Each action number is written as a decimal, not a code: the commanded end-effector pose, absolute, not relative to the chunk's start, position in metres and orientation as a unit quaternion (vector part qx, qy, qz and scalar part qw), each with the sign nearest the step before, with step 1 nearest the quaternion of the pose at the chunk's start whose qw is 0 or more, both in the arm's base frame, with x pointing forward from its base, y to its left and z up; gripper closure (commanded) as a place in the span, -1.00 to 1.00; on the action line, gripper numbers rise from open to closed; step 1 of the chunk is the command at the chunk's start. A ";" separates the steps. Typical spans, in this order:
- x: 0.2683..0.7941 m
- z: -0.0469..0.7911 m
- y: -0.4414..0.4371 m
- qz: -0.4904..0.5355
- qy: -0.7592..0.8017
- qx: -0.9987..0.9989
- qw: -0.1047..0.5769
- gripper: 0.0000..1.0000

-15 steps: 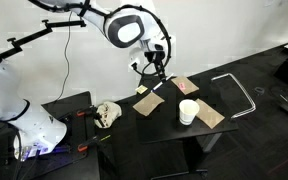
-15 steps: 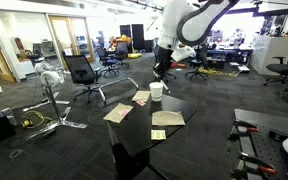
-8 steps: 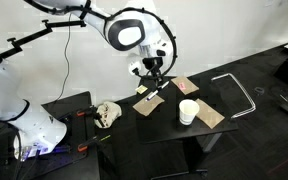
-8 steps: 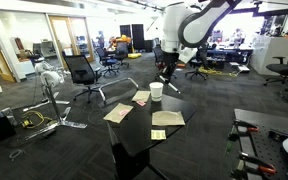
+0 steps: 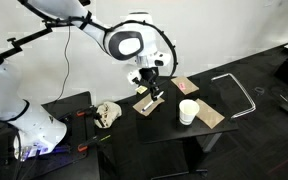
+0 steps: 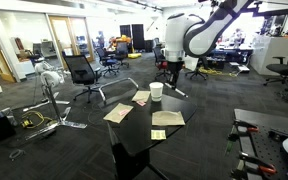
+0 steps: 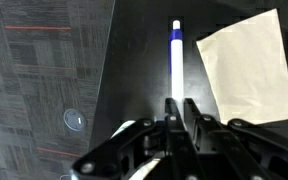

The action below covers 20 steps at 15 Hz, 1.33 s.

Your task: Remove the white pen from the white cup

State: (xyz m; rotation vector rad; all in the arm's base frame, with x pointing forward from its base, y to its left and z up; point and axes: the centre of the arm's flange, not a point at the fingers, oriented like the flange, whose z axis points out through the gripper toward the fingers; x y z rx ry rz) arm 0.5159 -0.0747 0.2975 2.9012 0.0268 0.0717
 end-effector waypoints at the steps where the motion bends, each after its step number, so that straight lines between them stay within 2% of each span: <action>1: 0.511 0.280 -0.085 0.008 0.061 0.990 0.130 0.94; 20: 0.531 0.198 -0.096 -0.029 0.134 0.981 0.136 0.94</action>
